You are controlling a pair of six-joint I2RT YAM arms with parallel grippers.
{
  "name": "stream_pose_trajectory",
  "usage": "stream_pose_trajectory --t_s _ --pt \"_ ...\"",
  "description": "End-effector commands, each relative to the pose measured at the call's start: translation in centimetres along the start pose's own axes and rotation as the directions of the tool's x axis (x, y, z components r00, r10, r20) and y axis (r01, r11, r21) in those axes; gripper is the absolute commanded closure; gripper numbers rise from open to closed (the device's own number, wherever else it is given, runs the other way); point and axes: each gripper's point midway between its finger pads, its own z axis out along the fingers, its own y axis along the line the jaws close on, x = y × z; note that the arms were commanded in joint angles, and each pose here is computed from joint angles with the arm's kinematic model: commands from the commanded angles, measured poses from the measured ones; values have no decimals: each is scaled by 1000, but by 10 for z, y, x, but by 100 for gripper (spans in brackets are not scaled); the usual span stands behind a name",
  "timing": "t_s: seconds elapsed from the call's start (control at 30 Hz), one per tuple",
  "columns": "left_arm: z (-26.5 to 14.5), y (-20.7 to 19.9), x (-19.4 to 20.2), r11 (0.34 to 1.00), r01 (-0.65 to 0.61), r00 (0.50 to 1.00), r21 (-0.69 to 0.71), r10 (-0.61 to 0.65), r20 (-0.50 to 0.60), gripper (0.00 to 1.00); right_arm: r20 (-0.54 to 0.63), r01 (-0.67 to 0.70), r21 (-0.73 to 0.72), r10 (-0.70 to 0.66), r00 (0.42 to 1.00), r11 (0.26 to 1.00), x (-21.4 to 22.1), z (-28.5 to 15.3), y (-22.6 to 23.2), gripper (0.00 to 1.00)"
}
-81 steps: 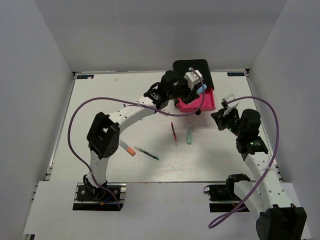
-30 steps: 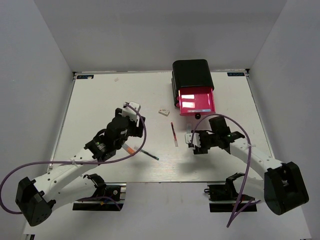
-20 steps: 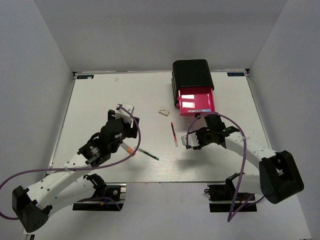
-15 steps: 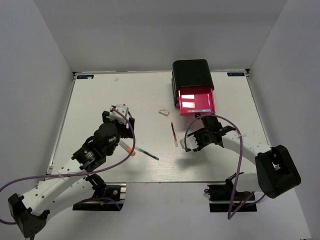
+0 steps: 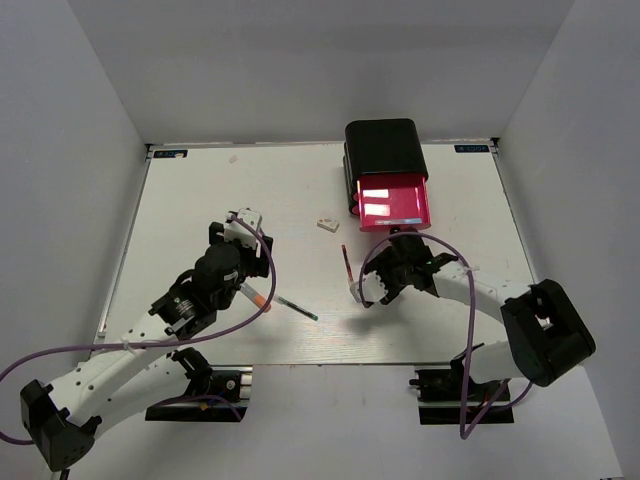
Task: Sort the stationery into containers
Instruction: Pick up the pen from the center of the board.
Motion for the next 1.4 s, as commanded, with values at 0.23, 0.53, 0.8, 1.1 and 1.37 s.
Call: stream_pose_trajectory --t_s 0.23,0.53,0.8,1.1,1.37 --pt "3 0 8 1000 -19 1000 -9 19 -24 15 57 202 -85 -197 979 976 -13 19 0 35" --pt "3 2 8 1000 -20 1000 -18 19 -23 15 183 330 -215 -294 938 919 -30 30 20 33" --pt "2 6 5 999 -15 1000 -38 15 -15 15 241 308 -282 -244 939 908 -40 39 39 38" --pt "2 6 5 999 -15 1000 -38 15 -15 15 252 188 -395 -90 963 899 -47 43 71 57" --pt "2 6 5 999 -15 1000 -38 15 -15 15 238 31 -441 83 968 897 -56 39 85 76"
